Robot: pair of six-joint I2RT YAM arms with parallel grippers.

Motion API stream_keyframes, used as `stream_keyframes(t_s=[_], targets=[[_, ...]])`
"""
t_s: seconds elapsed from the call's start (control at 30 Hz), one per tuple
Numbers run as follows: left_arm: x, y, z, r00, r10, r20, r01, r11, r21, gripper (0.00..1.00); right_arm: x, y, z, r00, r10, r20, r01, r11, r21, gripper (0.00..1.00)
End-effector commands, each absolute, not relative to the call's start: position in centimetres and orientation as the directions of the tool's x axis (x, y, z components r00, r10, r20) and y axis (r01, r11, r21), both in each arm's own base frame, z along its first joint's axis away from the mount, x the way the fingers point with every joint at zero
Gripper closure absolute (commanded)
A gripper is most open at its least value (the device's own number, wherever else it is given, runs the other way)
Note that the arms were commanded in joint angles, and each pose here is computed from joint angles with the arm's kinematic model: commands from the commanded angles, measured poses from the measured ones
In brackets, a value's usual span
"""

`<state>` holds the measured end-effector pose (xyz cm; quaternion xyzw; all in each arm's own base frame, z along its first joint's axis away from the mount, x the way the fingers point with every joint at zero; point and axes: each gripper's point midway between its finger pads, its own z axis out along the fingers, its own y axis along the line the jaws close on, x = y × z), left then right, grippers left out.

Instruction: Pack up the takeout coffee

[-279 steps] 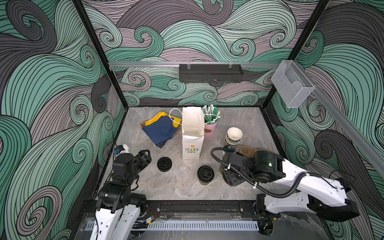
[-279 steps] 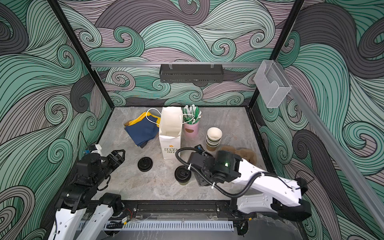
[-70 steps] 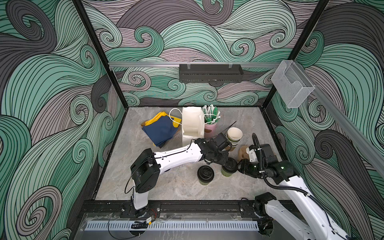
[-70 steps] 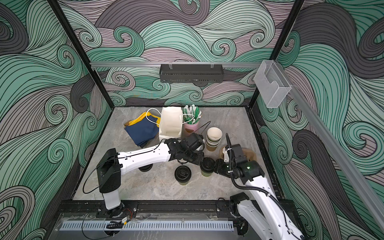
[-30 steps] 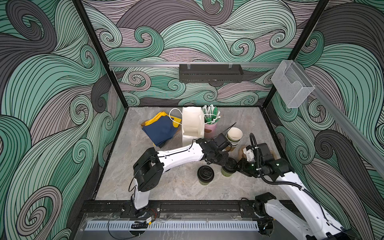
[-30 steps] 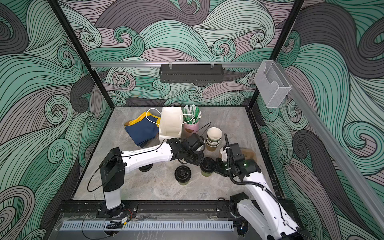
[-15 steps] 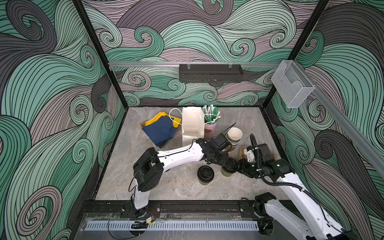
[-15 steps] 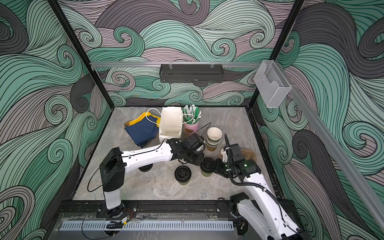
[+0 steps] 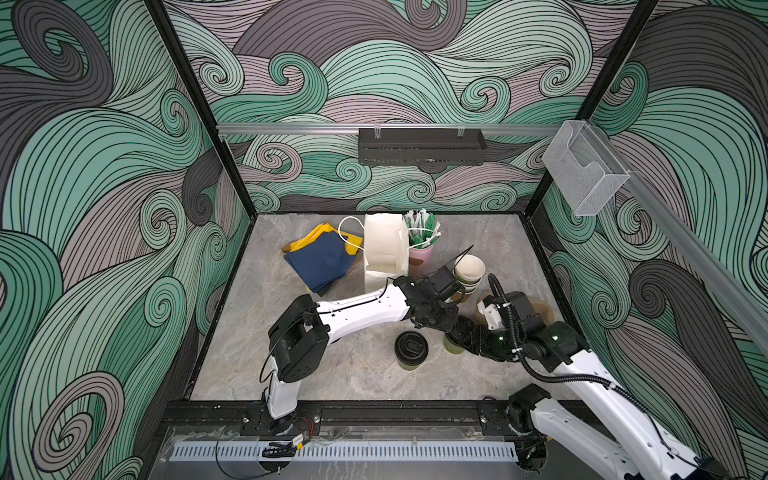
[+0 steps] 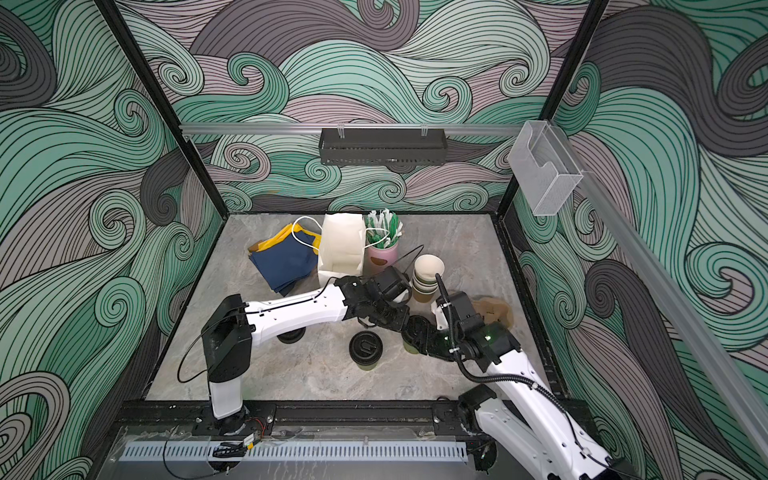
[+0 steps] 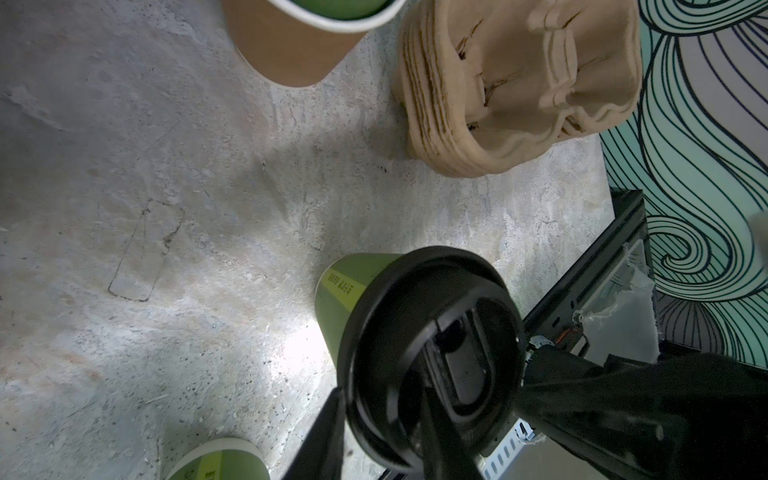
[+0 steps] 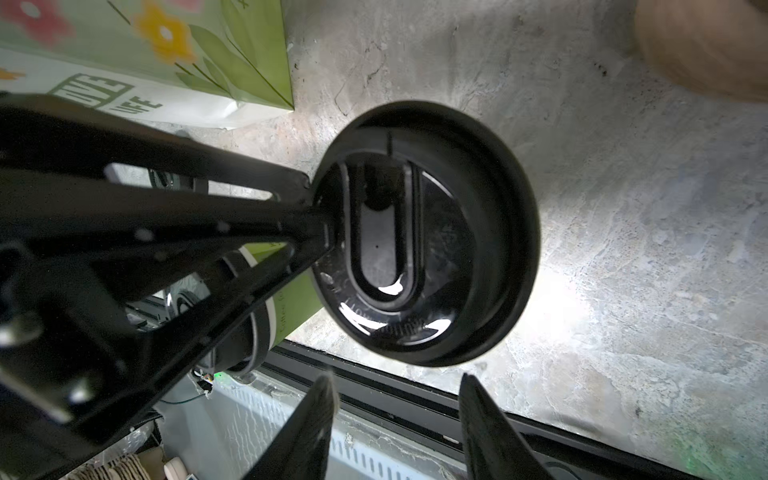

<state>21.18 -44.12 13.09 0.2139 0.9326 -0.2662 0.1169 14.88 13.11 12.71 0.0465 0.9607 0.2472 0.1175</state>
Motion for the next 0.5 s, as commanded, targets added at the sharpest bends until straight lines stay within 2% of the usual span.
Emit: stream_keyframes(t_s=[0.0, 0.23, 0.47], targets=[[21.2, -44.2, 12.7, -0.878, 0.359, -0.316, 0.471, 0.768, -0.434, 0.69, 15.0, 12.3, 11.7, -0.964, 0.182, -0.195, 0.078, 0.891, 0.447, 0.51], [21.2, -44.2, 12.6, -0.878, 0.362, -0.314, 0.472, 0.768, -0.433, 0.69, 15.4, 11.6, 10.6, -0.952, 0.227, -0.206, 0.125, 0.901, 0.415, 0.56], [21.1, -44.2, 12.4, -0.878, 0.365, -0.31, 0.472, 0.77, -0.429, 0.7, 15.4, 10.9, 9.6, -0.948, 0.25, -0.198, 0.161, 0.911, 0.38, 0.56]])
